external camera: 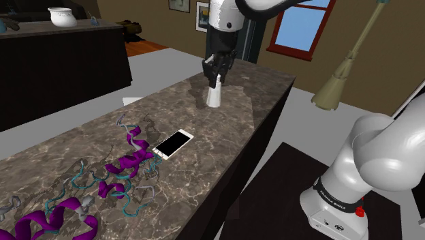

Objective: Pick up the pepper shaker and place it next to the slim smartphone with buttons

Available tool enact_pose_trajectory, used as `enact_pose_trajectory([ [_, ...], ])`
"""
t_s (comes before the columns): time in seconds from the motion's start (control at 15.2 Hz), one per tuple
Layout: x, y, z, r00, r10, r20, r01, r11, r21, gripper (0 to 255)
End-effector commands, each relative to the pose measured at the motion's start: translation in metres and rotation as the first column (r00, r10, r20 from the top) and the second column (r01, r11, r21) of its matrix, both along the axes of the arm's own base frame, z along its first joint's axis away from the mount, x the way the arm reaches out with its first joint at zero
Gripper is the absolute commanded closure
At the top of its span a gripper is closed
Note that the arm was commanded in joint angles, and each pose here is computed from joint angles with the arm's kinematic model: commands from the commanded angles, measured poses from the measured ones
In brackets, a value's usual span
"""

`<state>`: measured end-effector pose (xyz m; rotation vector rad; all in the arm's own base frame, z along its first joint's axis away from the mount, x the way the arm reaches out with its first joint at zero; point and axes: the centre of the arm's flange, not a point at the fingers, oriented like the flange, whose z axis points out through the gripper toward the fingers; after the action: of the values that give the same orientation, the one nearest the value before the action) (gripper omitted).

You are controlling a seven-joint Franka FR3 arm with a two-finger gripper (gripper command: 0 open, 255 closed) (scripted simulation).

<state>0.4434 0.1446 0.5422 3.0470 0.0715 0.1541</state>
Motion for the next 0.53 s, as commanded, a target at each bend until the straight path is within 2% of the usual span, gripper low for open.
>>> enact_pose_trajectory([
  [0.0, -0.001, 0.029, 0.001, 1.000, -0.001, 0.000, 0.001, 1.000, 0.001, 255],
  [0.46, -0.003, 0.122, 0.001, 1.000, -0.001, 0.000, 0.001, 1.000, 0.001, 255],
])
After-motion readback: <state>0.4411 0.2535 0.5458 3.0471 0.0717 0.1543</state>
